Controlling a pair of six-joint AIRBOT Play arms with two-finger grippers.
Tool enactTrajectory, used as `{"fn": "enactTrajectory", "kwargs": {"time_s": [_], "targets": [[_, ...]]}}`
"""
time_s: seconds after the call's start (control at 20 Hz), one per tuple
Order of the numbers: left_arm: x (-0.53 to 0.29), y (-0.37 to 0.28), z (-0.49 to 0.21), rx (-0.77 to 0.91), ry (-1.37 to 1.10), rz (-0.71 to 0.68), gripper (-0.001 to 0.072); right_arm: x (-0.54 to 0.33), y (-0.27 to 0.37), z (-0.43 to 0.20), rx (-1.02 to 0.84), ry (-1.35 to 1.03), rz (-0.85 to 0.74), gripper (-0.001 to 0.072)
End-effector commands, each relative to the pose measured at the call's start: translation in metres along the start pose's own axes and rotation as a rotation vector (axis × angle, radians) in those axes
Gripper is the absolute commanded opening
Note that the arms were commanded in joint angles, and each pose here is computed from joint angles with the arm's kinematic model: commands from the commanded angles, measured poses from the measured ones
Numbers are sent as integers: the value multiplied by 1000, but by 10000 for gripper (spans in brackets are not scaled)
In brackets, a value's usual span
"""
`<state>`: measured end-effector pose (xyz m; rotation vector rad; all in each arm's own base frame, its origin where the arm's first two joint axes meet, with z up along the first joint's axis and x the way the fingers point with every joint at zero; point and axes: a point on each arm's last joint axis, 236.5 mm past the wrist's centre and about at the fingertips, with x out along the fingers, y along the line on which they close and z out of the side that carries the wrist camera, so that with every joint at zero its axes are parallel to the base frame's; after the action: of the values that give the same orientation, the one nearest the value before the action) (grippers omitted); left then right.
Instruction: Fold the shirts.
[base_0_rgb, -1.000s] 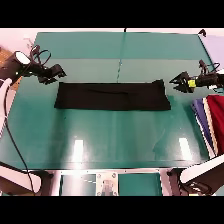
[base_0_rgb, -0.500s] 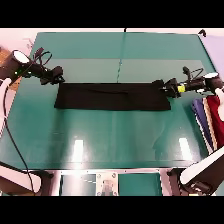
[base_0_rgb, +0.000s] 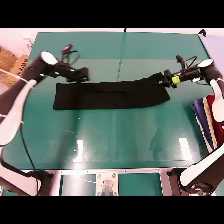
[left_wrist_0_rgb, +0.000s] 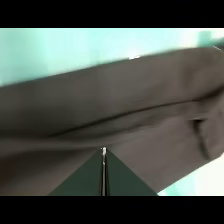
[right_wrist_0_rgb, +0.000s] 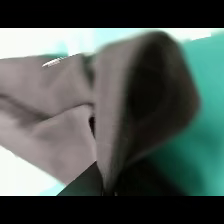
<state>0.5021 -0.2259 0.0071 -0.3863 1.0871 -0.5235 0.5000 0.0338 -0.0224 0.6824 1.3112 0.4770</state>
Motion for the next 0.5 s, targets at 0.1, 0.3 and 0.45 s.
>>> {"fn": "enactTrajectory", "kwargs": {"time_s": [0.1,0.3,0.45], "targets": [[82,-91,-29,134,-57,-74,27,-70,93,-20,-84,-33,14,12],[141,-132,-79,118,39,-150,26,-110,146,-42,-170,-89,12,11],[164,-148,-90,67,64,-201,26,-120,156,-48,-192,-101,7,12]]}}
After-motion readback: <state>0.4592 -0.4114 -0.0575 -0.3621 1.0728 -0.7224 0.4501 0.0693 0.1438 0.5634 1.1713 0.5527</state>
